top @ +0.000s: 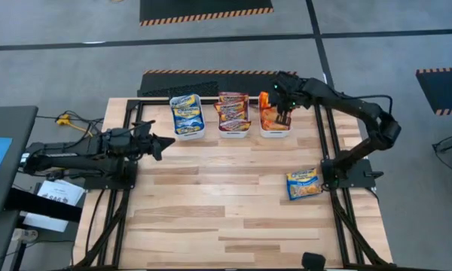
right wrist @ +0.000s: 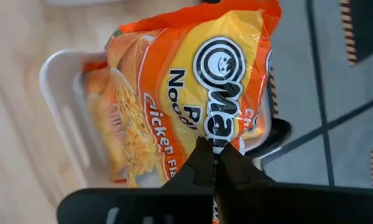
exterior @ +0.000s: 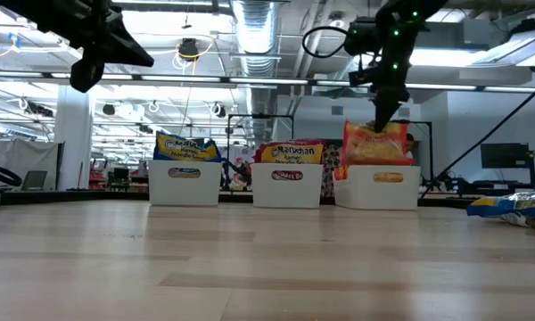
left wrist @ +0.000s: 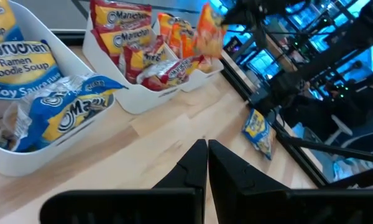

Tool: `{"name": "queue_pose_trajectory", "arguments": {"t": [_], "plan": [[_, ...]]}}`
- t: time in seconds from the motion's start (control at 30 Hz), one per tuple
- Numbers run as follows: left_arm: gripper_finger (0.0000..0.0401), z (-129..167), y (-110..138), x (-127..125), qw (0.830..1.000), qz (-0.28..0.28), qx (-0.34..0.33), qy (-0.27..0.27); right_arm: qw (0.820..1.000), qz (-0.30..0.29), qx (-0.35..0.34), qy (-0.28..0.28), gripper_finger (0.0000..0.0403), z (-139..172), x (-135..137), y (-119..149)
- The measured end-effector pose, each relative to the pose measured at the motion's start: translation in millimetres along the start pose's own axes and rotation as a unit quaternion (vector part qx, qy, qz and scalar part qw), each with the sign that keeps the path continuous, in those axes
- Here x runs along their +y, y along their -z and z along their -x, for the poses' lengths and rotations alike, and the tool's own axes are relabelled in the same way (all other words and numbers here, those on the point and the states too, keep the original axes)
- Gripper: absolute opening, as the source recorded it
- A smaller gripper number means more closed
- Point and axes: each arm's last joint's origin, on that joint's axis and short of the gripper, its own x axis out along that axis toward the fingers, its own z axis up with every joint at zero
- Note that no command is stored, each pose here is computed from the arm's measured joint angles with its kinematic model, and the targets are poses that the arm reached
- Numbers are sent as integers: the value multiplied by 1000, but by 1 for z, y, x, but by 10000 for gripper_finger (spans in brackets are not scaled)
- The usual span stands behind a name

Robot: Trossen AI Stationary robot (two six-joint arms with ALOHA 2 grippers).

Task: Sort Maruchan noodles
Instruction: Put the orange noodle pack into the right white bin

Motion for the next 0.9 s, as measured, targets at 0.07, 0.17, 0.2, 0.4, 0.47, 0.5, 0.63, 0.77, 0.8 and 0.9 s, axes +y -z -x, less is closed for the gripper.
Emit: {"name": "queue_pose_trajectory", "arguments": {"t": [0.07,0.17,0.2,0.4,0.47,0.5,0.63,0.77,0.8,0.9], "plan": [[0,0,0,1,1000,1,-2,-3,1000,14,5,-11,6,-3,8,1],[0,0,-1,2,1000,0,-1,-7,999,39,-5,-12,6,-5,16,-1],[0,0,-1,2,1000,0,-1,-8,999,50,-8,-13,6,-7,20,-2],[0,-1,1,4,1000,-4,8,-17,996,88,22,-8,6,-19,36,5],[0,0,1,4,1000,-4,8,-17,995,95,42,-1,6,-22,40,9],[0,-1,1,4,1000,-4,8,-17,994,99,49,5,6,-23,42,10],[0,-1,1,4,1000,-4,7,-17,992,107,55,28,6,-19,43,9],[0,-1,1,4,1000,-4,7,-17,991,109,53,60,7,-8,38,10],[0,-1,1,4,1000,-4,7,-17,990,114,54,69,7,-5,37,11],[0,-1,1,4,1000,-4,7,-17,988,124,52,72,7,1,35,15]]}}
